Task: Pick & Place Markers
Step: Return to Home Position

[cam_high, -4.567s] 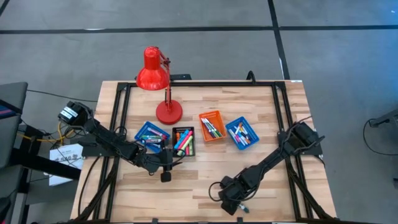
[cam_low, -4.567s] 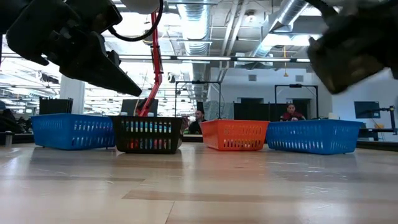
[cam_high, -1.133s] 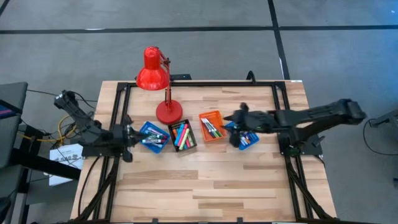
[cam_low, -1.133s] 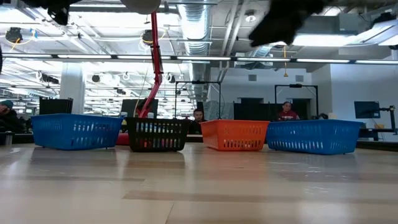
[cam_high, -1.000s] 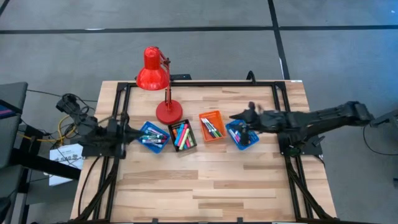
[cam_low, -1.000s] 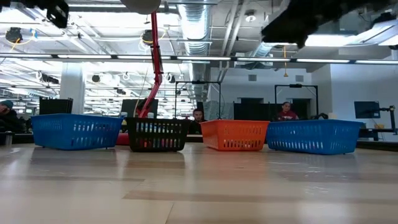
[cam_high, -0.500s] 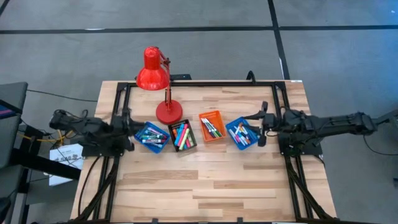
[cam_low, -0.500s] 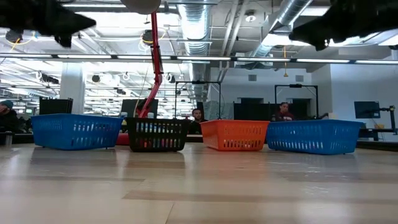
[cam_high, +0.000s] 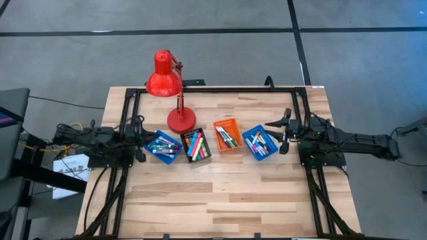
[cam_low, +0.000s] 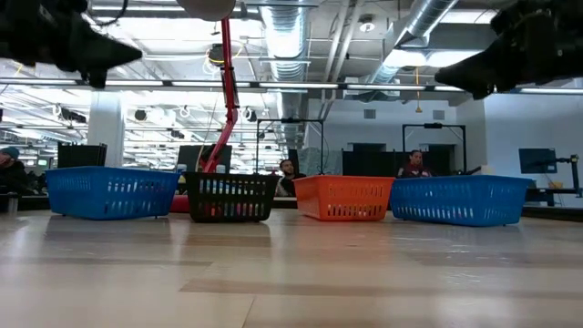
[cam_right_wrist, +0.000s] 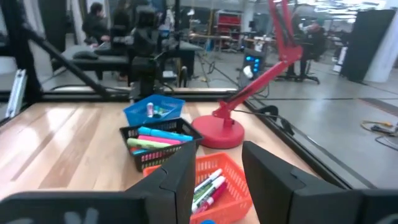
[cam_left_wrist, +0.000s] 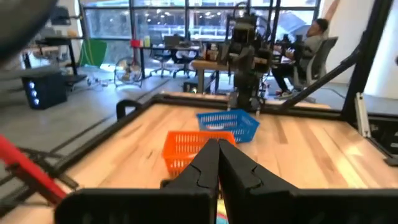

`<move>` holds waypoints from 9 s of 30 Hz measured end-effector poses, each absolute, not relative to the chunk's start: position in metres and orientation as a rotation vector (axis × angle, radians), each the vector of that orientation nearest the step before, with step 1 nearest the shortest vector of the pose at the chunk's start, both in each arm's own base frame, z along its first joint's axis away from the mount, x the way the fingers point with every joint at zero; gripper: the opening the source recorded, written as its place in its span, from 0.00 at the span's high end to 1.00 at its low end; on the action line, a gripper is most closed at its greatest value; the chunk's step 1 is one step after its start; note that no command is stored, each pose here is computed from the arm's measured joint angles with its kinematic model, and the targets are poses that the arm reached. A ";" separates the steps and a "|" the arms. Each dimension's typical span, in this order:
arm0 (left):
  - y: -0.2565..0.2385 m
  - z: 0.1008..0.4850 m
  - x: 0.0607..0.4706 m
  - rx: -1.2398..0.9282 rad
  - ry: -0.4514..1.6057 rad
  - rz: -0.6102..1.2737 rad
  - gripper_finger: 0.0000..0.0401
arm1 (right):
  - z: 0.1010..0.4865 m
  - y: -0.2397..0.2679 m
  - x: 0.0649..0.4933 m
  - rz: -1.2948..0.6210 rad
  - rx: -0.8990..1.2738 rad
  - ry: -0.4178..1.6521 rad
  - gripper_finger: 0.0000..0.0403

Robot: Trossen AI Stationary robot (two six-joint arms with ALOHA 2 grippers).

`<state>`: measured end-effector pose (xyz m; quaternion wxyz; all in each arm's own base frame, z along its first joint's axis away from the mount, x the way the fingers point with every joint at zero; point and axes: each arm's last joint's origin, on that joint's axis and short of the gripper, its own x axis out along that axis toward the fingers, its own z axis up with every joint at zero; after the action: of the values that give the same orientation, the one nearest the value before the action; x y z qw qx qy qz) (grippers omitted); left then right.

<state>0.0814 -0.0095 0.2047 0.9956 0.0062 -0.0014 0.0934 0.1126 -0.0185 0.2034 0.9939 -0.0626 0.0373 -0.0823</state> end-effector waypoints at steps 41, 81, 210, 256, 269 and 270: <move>-0.012 0.174 0.095 -0.190 -0.099 0.145 0.99 | 0.168 -0.020 0.096 -0.131 -0.101 -0.018 0.71; -0.012 0.174 0.095 -0.193 -0.105 0.144 0.99 | 0.167 -0.020 0.096 -0.132 -0.100 -0.016 0.71; -0.012 0.174 0.095 -0.193 -0.106 0.144 0.99 | 0.167 -0.020 0.096 -0.132 -0.100 -0.016 0.71; -0.012 0.174 0.095 -0.193 -0.106 0.144 0.99 | 0.167 -0.020 0.096 -0.132 -0.100 -0.016 0.71; -0.012 0.174 0.095 -0.193 -0.106 0.144 0.99 | 0.167 -0.020 0.096 -0.132 -0.100 -0.016 0.71; -0.012 0.174 0.095 -0.192 -0.106 0.144 0.99 | 0.167 -0.020 0.096 -0.132 -0.100 -0.016 0.71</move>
<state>0.0950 -0.0118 0.1744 0.9914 -0.0959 -0.0527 0.0720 0.0960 -0.0198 0.1671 0.9965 -0.0501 -0.0079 -0.0658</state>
